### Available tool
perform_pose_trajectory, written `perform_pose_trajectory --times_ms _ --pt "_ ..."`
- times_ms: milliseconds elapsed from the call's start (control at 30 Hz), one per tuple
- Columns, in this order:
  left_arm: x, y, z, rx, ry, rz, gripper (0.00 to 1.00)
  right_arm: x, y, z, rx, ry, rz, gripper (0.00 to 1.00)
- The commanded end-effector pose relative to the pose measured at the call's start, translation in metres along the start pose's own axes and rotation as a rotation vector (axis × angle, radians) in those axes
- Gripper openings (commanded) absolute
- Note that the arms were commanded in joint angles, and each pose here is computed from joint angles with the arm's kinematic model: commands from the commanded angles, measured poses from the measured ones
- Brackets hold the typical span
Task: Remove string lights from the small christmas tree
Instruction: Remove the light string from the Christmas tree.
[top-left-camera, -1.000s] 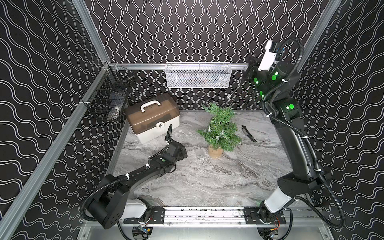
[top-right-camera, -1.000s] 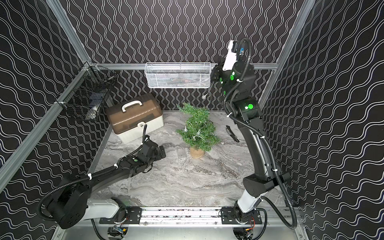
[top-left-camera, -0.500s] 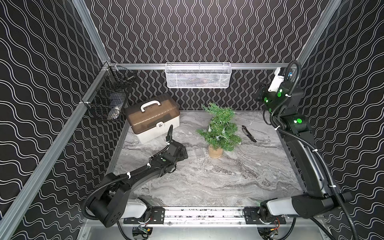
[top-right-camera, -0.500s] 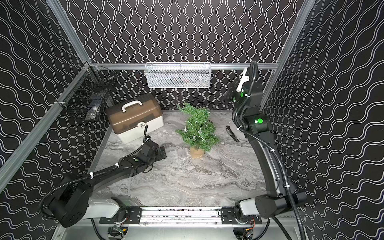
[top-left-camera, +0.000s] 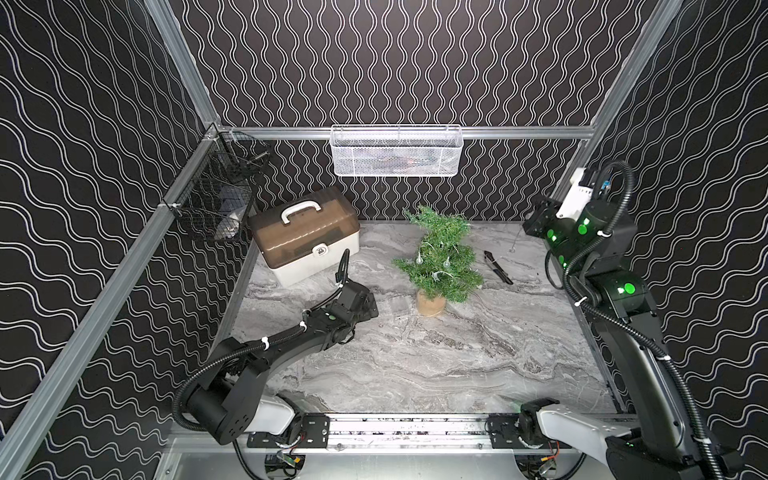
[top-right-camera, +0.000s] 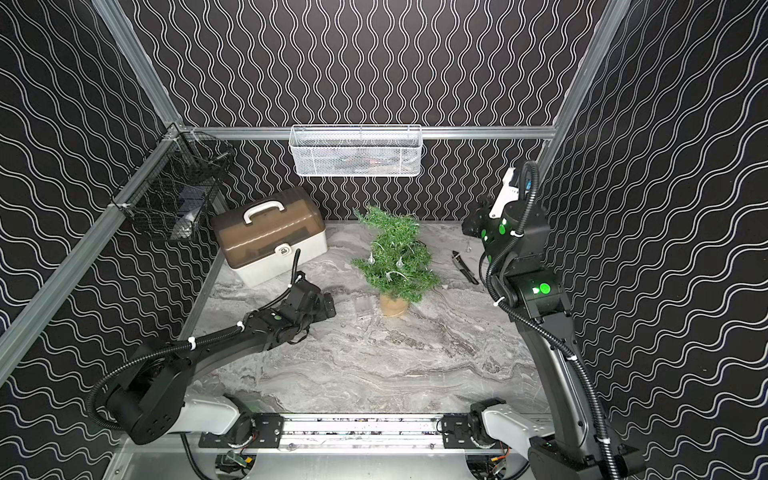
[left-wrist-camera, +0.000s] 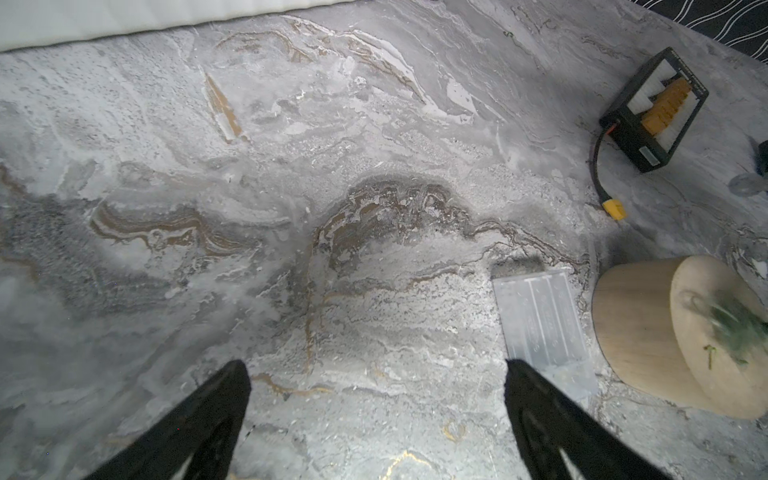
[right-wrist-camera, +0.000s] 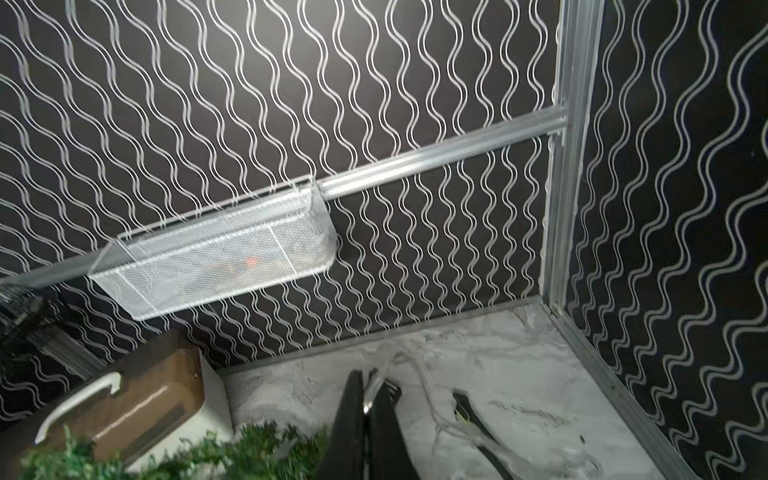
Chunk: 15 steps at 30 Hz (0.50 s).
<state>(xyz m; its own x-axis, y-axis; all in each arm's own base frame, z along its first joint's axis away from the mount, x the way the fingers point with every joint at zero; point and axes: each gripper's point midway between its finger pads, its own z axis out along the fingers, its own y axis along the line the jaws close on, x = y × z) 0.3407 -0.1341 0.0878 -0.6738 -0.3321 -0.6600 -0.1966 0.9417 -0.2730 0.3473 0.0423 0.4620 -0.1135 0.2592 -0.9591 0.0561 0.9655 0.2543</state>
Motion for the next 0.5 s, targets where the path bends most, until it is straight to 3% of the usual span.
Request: perform_pose_trajectory --times_ms 0,200,467 --pt "-0.005 -0.007 0.001 0.022 -0.015 -0.031 0.98 0.025 -0.021 -0.008 0.081 0.062 -0.01 0.0" --pt "-0.005 -0.011 0.004 0.033 -0.007 -0.037 0.98 0.06 -0.052 -0.025 0.199 0.121 0.011 0.0" --pt "-0.003 -0.015 0.003 0.046 0.007 -0.038 0.97 0.137 -0.074 -0.007 0.293 0.284 0.049 0.0"
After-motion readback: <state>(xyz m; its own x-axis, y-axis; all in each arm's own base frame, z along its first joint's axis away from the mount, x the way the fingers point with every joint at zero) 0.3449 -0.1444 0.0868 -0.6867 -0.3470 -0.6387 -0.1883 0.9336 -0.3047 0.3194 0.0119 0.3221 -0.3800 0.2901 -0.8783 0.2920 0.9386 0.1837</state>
